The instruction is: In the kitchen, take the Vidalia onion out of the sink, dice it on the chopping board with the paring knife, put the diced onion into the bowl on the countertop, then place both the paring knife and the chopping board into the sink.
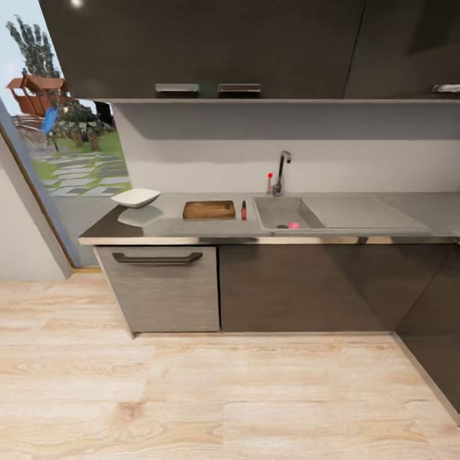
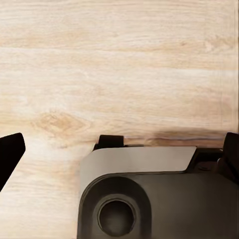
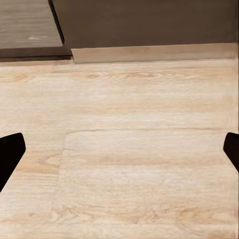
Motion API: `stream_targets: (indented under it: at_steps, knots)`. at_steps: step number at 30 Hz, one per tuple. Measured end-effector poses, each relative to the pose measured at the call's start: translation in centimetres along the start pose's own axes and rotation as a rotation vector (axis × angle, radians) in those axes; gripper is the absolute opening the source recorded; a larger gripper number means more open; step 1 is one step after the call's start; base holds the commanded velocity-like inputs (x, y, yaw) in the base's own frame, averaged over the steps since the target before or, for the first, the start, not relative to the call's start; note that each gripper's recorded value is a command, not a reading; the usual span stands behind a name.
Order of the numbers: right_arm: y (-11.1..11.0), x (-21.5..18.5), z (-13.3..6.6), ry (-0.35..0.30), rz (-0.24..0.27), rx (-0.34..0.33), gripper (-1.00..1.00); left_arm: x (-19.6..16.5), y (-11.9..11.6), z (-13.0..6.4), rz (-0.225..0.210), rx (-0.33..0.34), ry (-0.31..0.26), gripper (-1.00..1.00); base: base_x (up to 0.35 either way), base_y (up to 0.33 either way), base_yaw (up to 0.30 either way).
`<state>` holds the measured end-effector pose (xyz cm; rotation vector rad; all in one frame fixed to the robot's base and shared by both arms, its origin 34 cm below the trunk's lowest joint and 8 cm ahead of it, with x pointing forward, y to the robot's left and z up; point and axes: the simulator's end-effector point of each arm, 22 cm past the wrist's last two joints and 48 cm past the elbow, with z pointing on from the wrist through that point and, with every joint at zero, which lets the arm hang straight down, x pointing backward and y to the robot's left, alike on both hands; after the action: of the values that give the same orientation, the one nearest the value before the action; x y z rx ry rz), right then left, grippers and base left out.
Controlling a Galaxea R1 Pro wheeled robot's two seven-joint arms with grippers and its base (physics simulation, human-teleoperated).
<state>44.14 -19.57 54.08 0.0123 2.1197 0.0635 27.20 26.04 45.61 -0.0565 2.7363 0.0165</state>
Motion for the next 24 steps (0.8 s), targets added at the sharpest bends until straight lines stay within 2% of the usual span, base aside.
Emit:
stream_targets:
  at_steps: [24]
  knots:
    - [-0.01, -0.12, 0.02, -0.002, -0.001, 0.001, 1.00, -0.12, 0.02, -0.01, 0.000, -0.001, -0.004, 1.00, 0.135, -0.316, -0.010]
